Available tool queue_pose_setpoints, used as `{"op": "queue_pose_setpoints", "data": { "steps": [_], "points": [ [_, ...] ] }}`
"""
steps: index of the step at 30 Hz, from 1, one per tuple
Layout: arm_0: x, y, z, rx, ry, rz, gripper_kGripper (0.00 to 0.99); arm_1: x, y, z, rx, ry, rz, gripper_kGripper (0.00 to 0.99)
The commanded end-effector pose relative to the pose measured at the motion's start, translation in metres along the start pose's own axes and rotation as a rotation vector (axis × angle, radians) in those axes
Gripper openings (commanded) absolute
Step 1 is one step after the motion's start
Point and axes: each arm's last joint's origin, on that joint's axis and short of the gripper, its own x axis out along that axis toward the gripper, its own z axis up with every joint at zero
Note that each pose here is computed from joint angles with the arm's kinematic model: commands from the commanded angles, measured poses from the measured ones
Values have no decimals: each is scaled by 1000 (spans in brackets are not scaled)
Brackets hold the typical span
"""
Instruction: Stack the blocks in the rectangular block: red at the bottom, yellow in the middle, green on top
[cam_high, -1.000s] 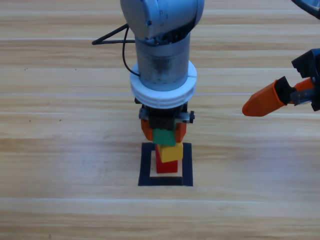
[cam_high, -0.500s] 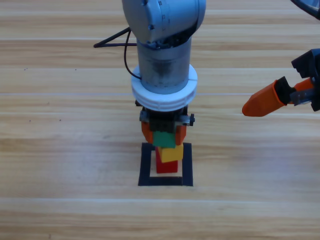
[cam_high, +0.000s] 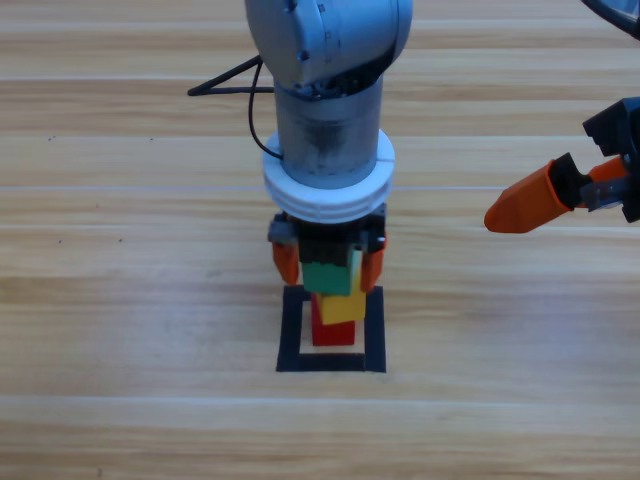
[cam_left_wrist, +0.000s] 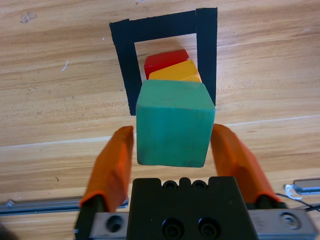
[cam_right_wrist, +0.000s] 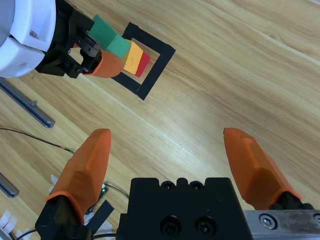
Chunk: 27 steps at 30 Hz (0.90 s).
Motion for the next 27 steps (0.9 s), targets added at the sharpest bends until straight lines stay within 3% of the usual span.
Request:
{"op": "queue_pose_setpoints", "data": {
  "steps": [1, 6, 11, 19, 24, 27],
  "points": [
    [10, 5, 0, -17, 13, 38, 973, 14, -12, 0, 20, 42, -31, 989],
    [-9, 14, -4, -30, -23, 31, 990, 15, -12, 1, 21, 43, -31, 989],
    [-58, 22, -18, -84, -168, -19, 990, 15, -12, 1, 22, 43, -31, 989],
    [-105, 36, -76, -100, -355, -47, 990, 16, -12, 1, 22, 45, -32, 989],
    [-103, 92, -129, -104, -473, -141, 990, 17, -12, 1, 23, 47, -33, 989],
    [-91, 122, -146, -103, -496, -158, 990, 17, -12, 1, 23, 47, -32, 989]
  ]
}}
